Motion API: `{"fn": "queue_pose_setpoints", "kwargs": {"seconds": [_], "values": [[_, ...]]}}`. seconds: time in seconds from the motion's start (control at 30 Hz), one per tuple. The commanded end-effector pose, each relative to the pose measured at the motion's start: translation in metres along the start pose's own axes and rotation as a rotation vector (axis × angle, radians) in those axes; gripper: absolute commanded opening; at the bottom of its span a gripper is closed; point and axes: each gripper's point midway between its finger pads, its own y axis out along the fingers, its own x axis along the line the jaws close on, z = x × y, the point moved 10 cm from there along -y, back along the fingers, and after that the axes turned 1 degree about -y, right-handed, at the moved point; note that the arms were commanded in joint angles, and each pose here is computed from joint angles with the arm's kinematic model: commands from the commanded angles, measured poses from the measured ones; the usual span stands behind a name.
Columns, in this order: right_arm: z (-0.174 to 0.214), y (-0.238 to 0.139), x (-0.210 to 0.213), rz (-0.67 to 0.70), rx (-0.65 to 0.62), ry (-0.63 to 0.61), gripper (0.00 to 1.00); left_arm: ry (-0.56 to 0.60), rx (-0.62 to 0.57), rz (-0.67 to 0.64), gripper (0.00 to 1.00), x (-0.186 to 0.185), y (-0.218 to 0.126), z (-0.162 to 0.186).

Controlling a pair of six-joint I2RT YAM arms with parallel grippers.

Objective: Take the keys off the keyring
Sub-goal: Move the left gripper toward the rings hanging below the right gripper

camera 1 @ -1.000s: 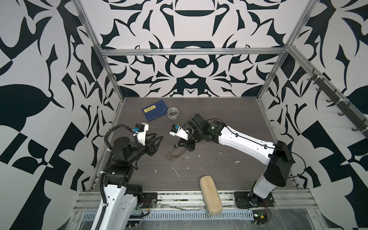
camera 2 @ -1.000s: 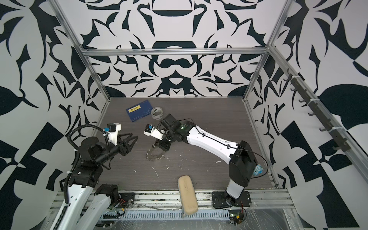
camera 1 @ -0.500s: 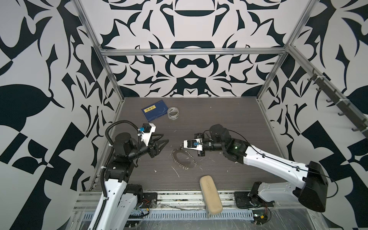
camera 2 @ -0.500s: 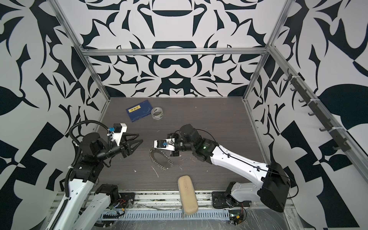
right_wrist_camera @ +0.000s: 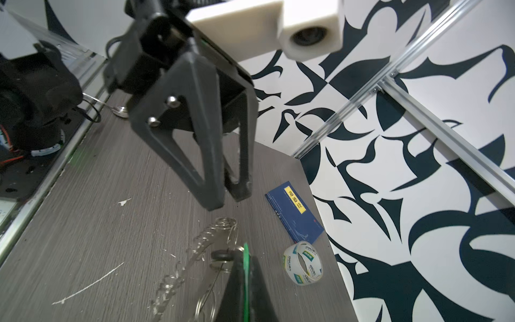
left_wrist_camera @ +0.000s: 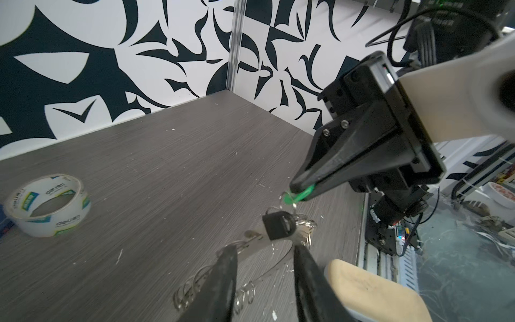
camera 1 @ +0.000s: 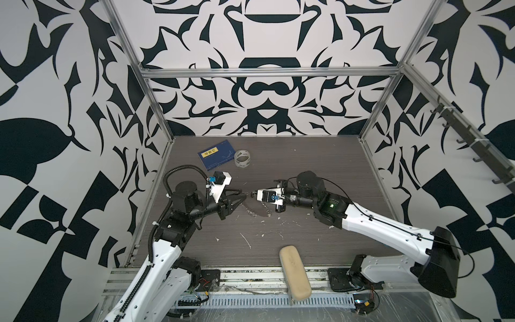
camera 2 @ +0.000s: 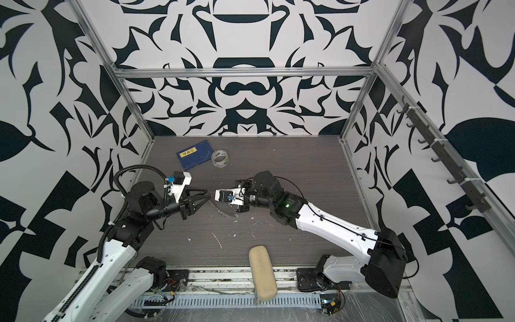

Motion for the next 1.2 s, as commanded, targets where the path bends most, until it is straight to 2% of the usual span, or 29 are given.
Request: {"fn": "queue_pose_setpoints", "kwargs": {"seconds": [0.0, 0.07, 0.27, 0.4, 0.6, 0.8, 0.97, 1.17], "values": [[-0.03, -0.012, -0.022, 0.126, -0.106, 0.019, 0.0, 0.08, -0.069, -0.04, 0.34, -0.005, -0.004, -0.016], [-0.031, -0.015, -0.02, 0.135, -0.146, 0.01, 0.0, 0.085, -0.075, -0.037, 0.33, -0.006, -0.003, -0.016], [-0.042, -0.02, -0.032, 0.188, -0.145, 0.117, 0.0, 0.068, -0.056, 0.02, 0.29, -0.012, 0.003, -0.012], [-0.038, -0.024, -0.025, 0.18, -0.178, 0.089, 0.0, 0.095, -0.062, -0.003, 0.29, -0.019, 0.004, -0.005], [-0.043, -0.025, -0.03, 0.197, -0.166, 0.148, 0.0, 0.071, -0.068, 0.06, 0.29, -0.026, 0.011, -0.004], [-0.047, -0.032, -0.027, 0.173, -0.23, 0.177, 0.0, 0.096, -0.016, 0.046, 0.35, -0.025, 0.03, 0.002], [-0.052, -0.041, -0.025, 0.149, -0.227, 0.204, 0.0, 0.144, -0.022, -0.056, 0.43, -0.017, 0.034, -0.008], [-0.054, -0.046, -0.024, 0.137, -0.214, 0.234, 0.0, 0.197, -0.056, 0.003, 0.45, -0.022, 0.034, -0.018]]}}
